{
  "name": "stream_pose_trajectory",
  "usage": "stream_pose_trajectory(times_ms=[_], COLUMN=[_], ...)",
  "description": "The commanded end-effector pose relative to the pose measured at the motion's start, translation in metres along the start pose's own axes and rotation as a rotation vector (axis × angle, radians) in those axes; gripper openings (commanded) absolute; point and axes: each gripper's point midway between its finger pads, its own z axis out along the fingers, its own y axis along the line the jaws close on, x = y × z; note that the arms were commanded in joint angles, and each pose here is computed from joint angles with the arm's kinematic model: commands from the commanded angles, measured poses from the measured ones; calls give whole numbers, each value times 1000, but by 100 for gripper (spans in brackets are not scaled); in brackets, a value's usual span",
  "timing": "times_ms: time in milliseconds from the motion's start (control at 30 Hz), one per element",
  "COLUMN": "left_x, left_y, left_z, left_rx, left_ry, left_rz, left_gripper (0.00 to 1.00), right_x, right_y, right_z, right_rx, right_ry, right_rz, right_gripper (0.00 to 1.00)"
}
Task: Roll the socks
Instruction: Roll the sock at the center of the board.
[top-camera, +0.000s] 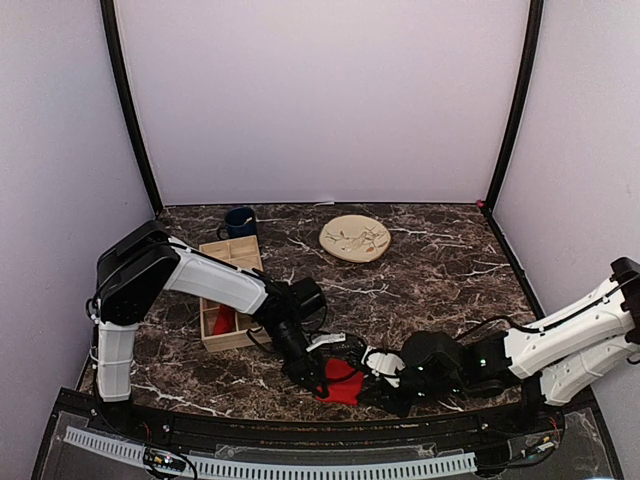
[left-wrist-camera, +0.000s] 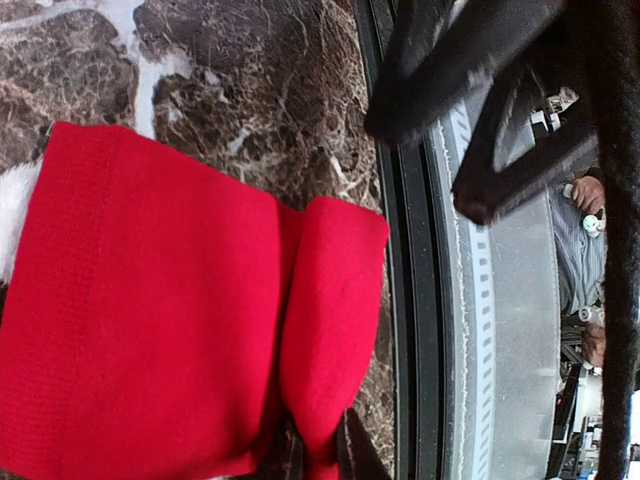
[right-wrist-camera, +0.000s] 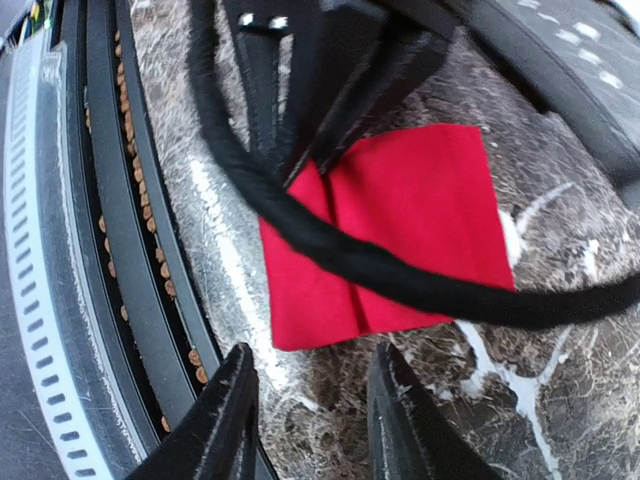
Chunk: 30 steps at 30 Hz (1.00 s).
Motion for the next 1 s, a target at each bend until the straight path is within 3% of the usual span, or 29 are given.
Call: stream_pose_trajectory(times_ms=[0,533,967], left_x=[27,28,28], left_y=[9,9,9], left_z=[6,6,6], left_rx=[-11,5,12], left_ry=[92,100,98], left_rz=[-78,-87,-89], left_gripper=[12,12,12], right_x=[-11,-6,4], right_y=[12,16,14], right_z=[8,33,40], right_rx=[-3,14,20], right_ry=[3,73,111], right_rz=[-76,-152,-159], right_gripper=[35,40,30])
